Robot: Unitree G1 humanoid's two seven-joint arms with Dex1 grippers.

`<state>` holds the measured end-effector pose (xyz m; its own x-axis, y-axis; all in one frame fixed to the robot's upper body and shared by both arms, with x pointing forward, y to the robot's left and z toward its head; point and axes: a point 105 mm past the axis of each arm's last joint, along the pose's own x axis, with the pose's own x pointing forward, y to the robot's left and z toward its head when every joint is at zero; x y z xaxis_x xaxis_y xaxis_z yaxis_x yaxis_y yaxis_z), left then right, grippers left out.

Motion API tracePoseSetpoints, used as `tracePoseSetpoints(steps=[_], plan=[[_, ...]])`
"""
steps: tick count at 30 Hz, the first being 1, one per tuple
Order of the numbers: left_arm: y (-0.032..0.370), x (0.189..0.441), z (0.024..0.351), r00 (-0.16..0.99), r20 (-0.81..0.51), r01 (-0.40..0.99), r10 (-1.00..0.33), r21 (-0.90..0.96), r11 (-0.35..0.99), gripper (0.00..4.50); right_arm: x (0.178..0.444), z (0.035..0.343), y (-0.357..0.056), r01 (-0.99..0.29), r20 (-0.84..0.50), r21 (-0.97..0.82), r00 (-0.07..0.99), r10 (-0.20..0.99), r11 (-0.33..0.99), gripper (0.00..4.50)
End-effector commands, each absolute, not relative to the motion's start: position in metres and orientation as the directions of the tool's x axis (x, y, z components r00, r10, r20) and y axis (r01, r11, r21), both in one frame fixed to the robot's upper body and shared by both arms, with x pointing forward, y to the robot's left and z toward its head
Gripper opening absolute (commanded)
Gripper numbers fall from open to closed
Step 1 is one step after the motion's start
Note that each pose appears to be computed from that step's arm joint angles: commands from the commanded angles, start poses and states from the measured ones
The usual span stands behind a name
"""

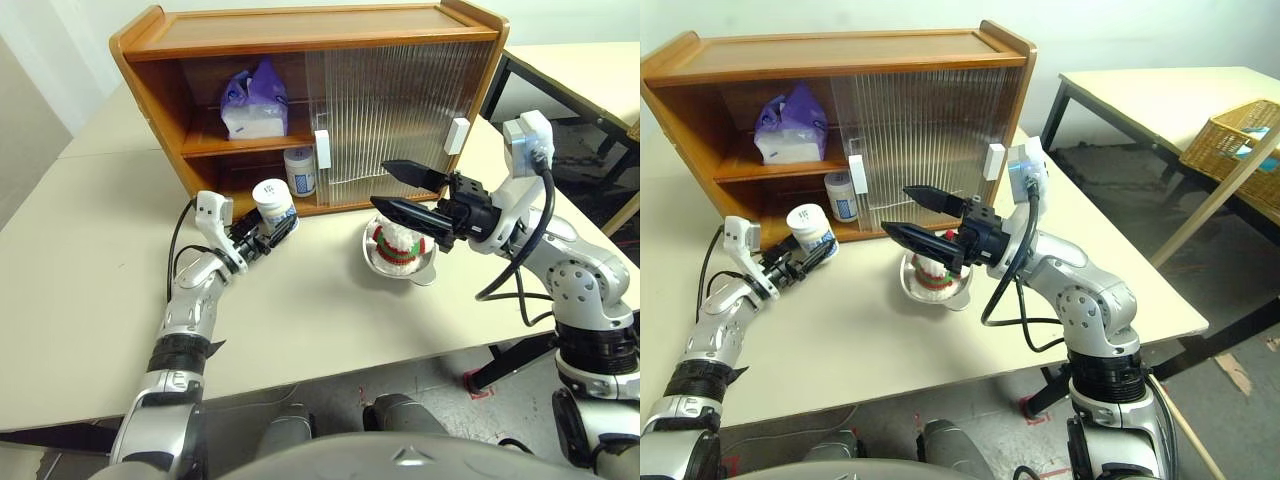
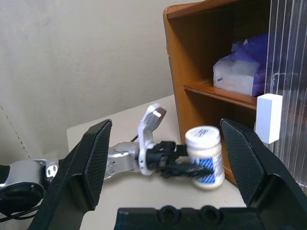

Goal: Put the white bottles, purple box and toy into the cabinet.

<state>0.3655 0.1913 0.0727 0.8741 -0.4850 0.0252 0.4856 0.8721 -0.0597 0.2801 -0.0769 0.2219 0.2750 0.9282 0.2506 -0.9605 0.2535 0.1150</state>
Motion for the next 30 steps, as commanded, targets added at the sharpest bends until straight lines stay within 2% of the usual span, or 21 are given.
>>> tracePoseSetpoints(steps=[1, 10, 21, 30], plan=[[0.201, 0.379, 0.083, 0.913, 0.054, 0.406, -0.404, -0.034, 0.913, 3.10, 0.280, 0.223, -0.076, -0.962, 0.250, 0.104, 0.272, 0.929, 0.253, 4.50], [0.222, 0.397, 0.082, 0.970, 0.035, 0.240, -0.240, -0.015, 0.971, 3.10, 0.280, 0.223, -0.077, -0.961, 0.249, 0.102, 0.276, 0.928, 0.258, 4.50], [0.236, 0.423, 0.079, 1.000, -0.002, -0.029, 0.029, 0.010, 1.000, 3.10, 0.280, 0.224, -0.076, -0.962, 0.248, 0.099, 0.273, 0.929, 0.256, 4.50], [0.216, 0.440, 0.084, 0.997, -0.023, -0.073, 0.073, -0.005, 0.997, 3.10, 0.279, 0.224, -0.076, -0.961, 0.247, 0.096, 0.274, 0.929, 0.258, 4.50]])
